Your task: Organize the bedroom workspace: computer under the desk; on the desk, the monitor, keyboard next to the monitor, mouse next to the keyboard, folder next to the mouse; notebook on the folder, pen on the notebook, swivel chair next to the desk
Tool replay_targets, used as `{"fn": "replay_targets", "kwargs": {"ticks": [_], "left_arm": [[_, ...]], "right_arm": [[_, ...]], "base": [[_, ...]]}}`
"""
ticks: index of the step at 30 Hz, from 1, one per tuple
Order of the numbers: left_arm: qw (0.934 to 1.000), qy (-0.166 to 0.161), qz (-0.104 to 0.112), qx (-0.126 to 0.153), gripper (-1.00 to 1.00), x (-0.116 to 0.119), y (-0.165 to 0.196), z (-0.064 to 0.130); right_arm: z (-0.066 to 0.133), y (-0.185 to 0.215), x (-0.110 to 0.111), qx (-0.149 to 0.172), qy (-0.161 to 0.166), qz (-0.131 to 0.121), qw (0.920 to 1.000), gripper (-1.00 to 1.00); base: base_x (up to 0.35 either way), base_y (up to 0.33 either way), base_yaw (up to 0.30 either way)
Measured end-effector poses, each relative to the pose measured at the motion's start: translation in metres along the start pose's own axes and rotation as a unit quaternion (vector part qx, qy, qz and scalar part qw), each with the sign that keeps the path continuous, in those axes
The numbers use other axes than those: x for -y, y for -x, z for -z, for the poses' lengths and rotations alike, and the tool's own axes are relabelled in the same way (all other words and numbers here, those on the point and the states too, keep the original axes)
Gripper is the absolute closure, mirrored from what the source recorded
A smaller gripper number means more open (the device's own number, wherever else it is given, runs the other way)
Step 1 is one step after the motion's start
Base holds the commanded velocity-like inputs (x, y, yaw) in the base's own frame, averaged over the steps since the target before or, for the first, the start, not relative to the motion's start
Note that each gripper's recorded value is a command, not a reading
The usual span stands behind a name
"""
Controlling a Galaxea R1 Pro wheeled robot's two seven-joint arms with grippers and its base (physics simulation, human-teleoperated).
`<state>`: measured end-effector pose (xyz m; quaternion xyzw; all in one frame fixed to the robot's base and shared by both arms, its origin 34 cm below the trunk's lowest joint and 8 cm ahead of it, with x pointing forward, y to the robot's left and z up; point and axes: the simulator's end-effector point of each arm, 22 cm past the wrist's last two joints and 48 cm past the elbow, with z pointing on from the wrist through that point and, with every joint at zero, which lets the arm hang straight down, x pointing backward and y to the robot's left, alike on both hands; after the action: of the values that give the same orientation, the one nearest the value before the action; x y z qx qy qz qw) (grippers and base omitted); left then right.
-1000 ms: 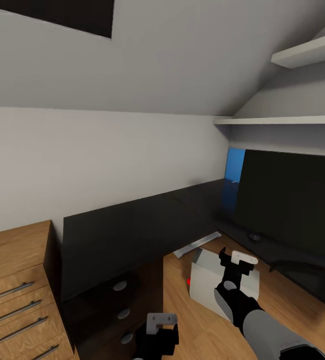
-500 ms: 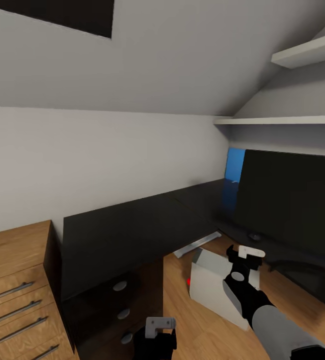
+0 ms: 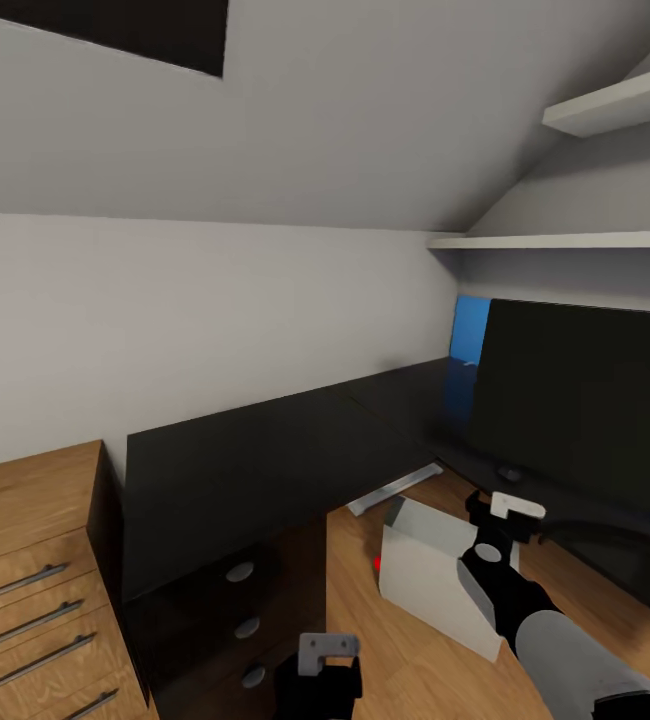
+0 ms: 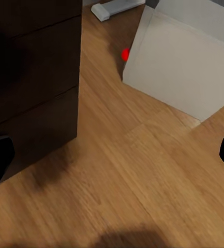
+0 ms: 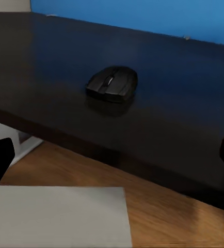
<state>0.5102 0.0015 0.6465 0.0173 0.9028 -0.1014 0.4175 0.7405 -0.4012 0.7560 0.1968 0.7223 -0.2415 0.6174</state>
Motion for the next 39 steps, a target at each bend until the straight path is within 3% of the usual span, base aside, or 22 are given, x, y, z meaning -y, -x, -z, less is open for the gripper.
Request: {"fn": "replay_targets", "kwargs": {"ticks": [10,39], "left_arm": [[1.0000,-0.001,0.000,0.000,-1.00,0.002,0.000,0.000],[1.0000,-0.001,0.001,-0.001,-1.00,0.002,0.000,0.000]], "right_arm": [[0.000,-0.004,0.004,-0.007,-0.011,-0.035,0.9993,-1.00],[0.002,-0.016,0.008,-0.016,-0.013,-0.028,0.9994,-1.00]], "base": [[0.000,0.000,0.000],[0.028,-0.028,0.000]]}}
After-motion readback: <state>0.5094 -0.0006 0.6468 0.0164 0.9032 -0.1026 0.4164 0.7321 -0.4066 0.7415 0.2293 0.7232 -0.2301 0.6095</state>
